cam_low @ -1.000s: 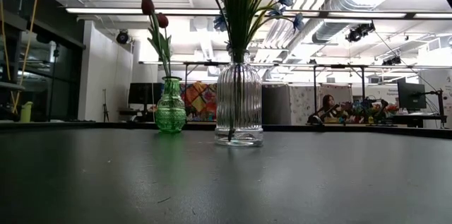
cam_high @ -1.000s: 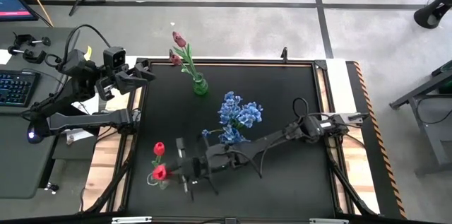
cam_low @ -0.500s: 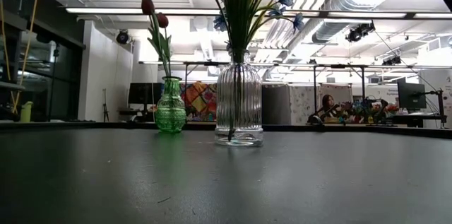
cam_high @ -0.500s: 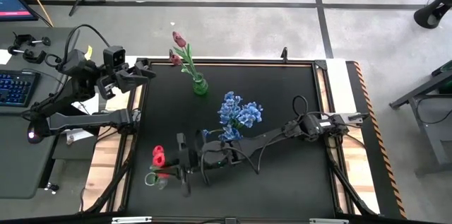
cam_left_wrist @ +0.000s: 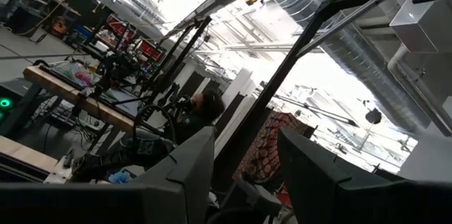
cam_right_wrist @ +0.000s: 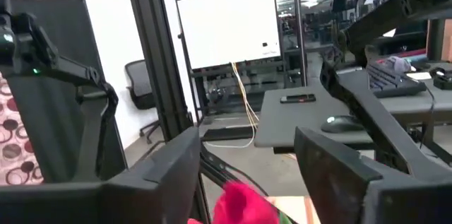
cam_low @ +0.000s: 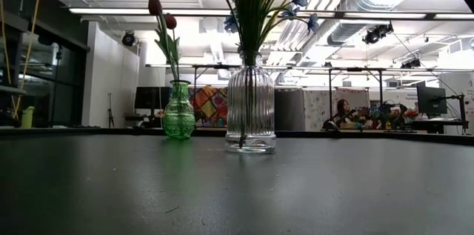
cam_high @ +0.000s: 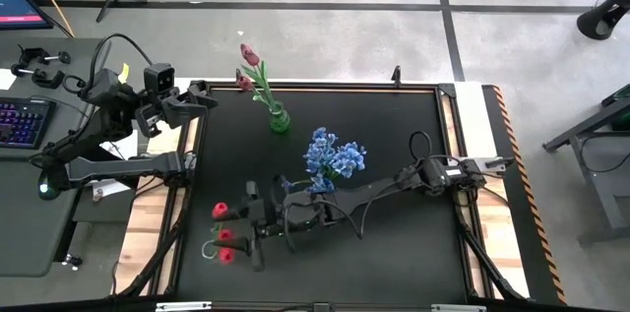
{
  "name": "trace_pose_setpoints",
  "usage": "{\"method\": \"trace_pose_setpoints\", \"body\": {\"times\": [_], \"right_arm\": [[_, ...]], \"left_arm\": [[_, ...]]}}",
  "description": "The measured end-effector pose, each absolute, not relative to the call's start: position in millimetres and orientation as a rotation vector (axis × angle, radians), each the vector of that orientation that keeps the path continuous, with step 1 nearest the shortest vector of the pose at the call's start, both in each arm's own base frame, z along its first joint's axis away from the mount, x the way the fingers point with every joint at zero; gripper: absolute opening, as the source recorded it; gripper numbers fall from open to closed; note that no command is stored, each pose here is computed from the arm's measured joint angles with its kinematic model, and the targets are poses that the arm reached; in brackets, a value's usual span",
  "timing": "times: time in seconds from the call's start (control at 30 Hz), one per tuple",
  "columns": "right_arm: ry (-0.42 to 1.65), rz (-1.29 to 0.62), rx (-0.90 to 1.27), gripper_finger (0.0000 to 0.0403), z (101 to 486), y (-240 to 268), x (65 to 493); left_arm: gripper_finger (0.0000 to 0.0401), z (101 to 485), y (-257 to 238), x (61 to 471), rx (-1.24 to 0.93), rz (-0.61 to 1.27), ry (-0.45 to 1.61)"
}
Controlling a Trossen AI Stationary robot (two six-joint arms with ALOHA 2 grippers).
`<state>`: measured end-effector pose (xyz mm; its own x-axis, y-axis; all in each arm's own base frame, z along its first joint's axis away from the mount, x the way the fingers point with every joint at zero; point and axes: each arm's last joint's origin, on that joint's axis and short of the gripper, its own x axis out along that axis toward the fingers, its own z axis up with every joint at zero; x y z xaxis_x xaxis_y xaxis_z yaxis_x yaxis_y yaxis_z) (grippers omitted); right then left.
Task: Sort flowers into vase by color
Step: Return to Home Position
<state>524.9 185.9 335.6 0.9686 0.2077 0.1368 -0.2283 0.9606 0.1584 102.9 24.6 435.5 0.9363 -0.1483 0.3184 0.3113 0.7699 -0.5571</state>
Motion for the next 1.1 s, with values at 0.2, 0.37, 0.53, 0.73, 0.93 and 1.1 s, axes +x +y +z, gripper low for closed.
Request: {"method": "trace_pose_setpoints", "body": {"times": [0.2,0.37,0.53,0.73,0.93,1.1], "right_arm": [[-0.044,0.232,0.115,0.0237,349,185,520],[0.054,0.229,0.06,0.0238,364,177,505],[0.014,0.22,0.048,0.0238,412,161,478],[0.038,0.211,0.026,0.0231,457,142,438],[0.099,0.111,0.031,0.0201,487,121,400],[0.227,-0.046,0.077,0.0136,494,108,371]], "left_arm": [[0.0142,435,25,103,-0.647,-0.252,-0.264],[0.0142,436,25,103,-0.636,-0.251,-0.266],[0.0142,436,25,103,-0.561,-0.232,-0.278],[0.0142,433,27,109,-0.444,-0.216,-0.263],[0.0142,422,27,115,-0.295,-0.248,-0.193],[0.013,391,18,113,-0.274,-0.346,-0.195]]}}
